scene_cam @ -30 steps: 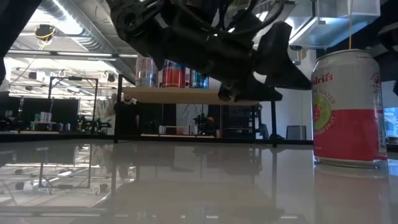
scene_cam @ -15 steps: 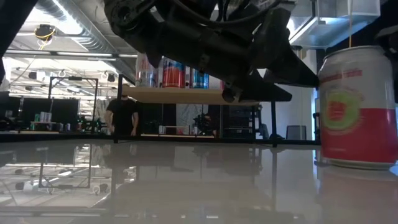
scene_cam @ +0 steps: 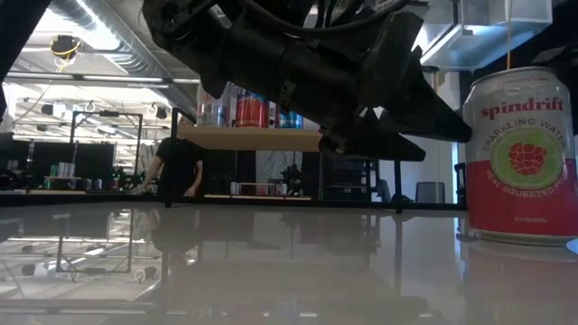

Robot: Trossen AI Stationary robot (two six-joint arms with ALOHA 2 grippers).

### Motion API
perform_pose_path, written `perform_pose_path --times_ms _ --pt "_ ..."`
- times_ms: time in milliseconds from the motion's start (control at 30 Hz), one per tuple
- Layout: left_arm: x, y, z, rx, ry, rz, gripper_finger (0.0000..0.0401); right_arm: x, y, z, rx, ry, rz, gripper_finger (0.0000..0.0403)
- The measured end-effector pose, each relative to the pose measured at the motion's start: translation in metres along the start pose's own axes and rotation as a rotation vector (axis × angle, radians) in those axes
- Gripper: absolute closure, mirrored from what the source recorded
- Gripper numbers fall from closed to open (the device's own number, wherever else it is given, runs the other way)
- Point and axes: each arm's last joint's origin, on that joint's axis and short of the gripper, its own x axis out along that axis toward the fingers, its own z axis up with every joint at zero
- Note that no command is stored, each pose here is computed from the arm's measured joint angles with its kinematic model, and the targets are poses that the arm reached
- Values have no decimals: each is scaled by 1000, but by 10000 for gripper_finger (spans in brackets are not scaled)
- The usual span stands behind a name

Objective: Place canned beverage on shelf
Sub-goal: Put the pink soda can on the shelf

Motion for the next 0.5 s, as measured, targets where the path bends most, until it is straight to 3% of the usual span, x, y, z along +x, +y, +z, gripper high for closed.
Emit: perform_pose_path --times_ms 267,500 --pt "0 -1 -1 0 5 0 80 2 -17 14 91 -17 -18 114" --pt "-1 -2 -1 8 8 -2 80 9 -34 15 88 38 -107 114"
